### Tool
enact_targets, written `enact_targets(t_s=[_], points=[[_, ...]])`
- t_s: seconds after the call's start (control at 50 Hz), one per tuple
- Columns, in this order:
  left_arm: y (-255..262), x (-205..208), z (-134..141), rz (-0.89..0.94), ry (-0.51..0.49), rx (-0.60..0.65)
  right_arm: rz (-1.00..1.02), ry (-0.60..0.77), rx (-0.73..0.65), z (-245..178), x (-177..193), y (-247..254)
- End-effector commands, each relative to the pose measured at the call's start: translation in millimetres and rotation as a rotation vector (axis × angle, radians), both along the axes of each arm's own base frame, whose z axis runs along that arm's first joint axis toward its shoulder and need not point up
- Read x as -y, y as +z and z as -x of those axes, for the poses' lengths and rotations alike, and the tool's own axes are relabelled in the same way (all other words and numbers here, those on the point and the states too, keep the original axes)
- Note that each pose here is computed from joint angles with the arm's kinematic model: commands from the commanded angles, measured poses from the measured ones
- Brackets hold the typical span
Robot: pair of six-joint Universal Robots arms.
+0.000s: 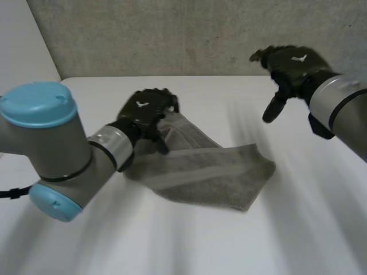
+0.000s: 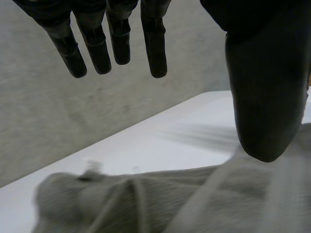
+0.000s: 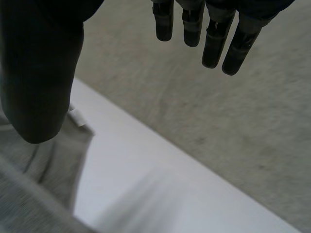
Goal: Fold the towel.
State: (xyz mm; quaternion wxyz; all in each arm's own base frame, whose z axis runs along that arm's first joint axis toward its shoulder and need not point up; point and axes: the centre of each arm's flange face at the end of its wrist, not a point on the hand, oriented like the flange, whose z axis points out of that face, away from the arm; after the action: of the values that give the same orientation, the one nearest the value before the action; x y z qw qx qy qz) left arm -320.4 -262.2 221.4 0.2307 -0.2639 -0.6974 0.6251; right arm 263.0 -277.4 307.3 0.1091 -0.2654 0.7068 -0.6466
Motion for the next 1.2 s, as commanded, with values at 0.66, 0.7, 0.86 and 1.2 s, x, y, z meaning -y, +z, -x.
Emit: enact_targets(t_s=[0.66,0.7,0.86,1.2], points=[[-56.7,35.2,-34.2,0.006,0.152,0.175,-0.241,0.268,-0.253,-46.5,-13.6,-140.8],[-53.7,37.7,-37.0,0.012,0.161,0.171,-0.236,0.222,-0.255,-33.4,-6.9,-126.3],[-41.9,45.5,-45.2,0.036,0.190,0.156,-0.283,0.084,-0.367,36.1,9.2,-98.3],[-43.0,50.7,-23.4,0.071,0.126,0.151,-0.183,-0.017,-0.465,57.6,7.3,-85.2]])
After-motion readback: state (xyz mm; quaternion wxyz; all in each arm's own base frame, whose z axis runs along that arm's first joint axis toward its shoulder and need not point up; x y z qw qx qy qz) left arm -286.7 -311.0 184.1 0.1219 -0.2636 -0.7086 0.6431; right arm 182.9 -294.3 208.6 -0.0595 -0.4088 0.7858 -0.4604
